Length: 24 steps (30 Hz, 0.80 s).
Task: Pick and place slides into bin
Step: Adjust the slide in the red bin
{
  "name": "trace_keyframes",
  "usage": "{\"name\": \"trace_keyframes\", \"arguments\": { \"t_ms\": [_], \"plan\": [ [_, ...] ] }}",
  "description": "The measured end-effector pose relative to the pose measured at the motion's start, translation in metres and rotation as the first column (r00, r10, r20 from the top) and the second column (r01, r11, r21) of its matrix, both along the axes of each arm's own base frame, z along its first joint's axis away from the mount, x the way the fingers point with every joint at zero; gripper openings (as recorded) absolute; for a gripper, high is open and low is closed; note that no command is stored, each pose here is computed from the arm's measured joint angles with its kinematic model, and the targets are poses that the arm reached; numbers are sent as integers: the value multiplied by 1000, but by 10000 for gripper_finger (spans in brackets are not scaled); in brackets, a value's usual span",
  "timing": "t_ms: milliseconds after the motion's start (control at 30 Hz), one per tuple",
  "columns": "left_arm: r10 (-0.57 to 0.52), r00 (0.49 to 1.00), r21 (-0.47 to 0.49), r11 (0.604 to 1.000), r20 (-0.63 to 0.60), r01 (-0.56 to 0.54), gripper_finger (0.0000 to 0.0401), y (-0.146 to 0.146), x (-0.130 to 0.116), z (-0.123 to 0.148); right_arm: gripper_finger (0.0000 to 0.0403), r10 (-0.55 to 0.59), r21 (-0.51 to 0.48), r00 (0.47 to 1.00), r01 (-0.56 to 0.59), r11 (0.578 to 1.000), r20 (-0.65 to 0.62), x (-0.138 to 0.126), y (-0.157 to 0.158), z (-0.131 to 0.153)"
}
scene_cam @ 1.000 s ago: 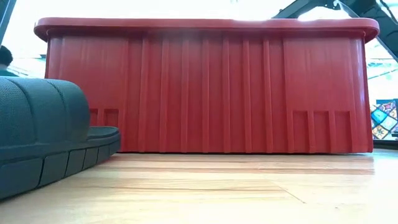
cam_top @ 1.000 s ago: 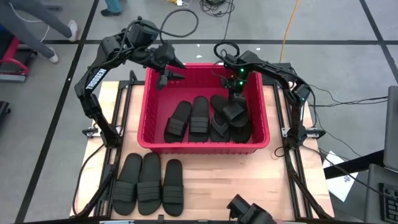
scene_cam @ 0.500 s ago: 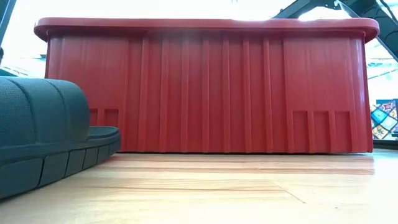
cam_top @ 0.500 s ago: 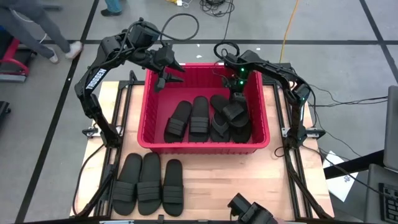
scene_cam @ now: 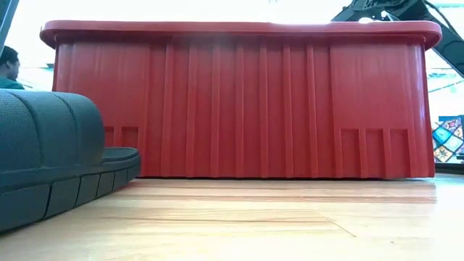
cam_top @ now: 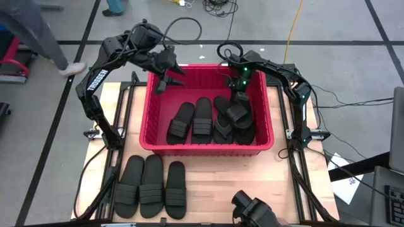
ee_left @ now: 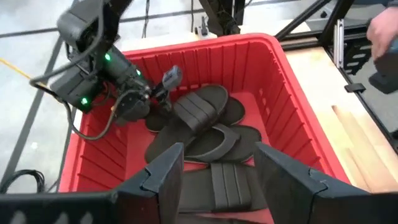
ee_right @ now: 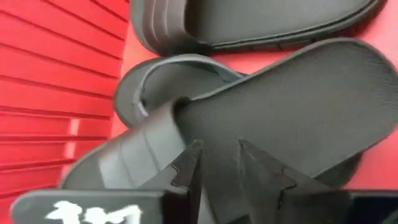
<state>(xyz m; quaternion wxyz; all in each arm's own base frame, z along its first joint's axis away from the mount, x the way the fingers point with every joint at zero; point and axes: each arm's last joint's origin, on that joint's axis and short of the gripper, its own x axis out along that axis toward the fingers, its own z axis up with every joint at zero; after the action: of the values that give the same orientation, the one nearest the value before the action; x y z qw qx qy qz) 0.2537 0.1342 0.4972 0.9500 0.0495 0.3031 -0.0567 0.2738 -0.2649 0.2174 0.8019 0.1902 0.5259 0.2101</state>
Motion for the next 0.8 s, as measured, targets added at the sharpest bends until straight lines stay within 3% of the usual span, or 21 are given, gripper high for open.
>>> {"name": "trace_keyframes", "arguments": {
  "t_ms": [267, 533, 800],
  "plan": [
    [-22, 1000, 0, 1000, -19, 22, 191, -1, -2, -2, 150, -50, 21, 998, 50, 999, -27, -3, 2, 5],
    [-41, 999, -12, 999, -12, 40, 191, -2, -2, -2, 226, -26, -18, 999, 25, 1000, -27, 4, 5, 3],
    [-39, 999, -16, 999, -17, 39, 191, -2, -2, -2, 234, 20, 13, 998, -19, 1000, -56, 13, 21, 3]
  ]
}}
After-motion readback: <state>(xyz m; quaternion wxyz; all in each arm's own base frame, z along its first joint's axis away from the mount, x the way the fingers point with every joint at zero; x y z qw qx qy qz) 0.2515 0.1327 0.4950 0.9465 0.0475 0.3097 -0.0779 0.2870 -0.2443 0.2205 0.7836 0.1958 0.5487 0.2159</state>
